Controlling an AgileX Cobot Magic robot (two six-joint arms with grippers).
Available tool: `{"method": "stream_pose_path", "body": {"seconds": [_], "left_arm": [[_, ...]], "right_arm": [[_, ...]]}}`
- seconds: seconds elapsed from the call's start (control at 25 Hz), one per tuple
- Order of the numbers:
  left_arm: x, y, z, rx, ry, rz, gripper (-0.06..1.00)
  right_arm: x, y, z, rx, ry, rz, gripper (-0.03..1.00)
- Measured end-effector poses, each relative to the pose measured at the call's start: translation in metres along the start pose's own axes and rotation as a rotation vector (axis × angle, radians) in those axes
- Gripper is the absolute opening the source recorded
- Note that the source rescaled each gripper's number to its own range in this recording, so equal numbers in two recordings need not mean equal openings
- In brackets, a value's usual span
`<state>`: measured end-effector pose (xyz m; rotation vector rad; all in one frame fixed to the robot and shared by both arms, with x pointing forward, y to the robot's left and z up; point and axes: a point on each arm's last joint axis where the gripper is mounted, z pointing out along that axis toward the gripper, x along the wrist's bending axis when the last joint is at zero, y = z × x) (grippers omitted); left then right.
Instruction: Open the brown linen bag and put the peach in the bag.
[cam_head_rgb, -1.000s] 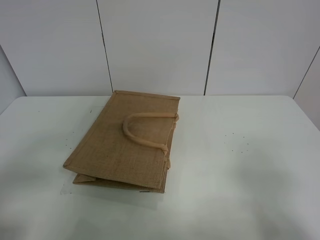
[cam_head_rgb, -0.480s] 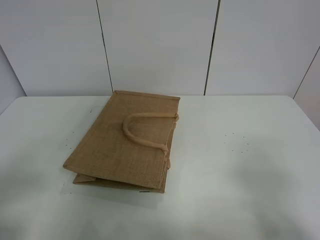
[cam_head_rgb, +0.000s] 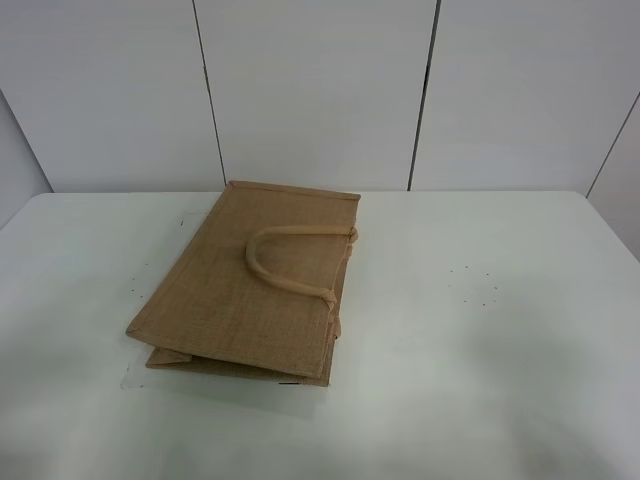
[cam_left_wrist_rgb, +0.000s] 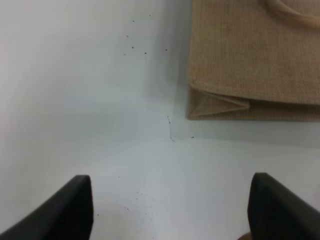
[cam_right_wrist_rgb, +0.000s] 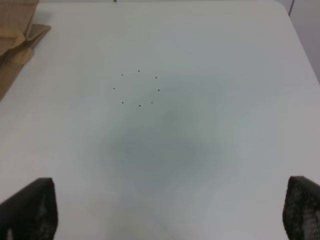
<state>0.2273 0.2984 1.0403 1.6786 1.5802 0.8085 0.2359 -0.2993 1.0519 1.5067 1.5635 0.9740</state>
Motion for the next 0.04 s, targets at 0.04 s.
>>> {"method": "stream_pose_path", "body": {"seconds": [0.04], "left_arm": [[0.0, 0.0, 0.0, 0.0, 0.0, 0.0, 0.91]], "right_arm": [[0.0, 0.0, 0.0, 0.0, 0.0, 0.0, 1.0]]}}
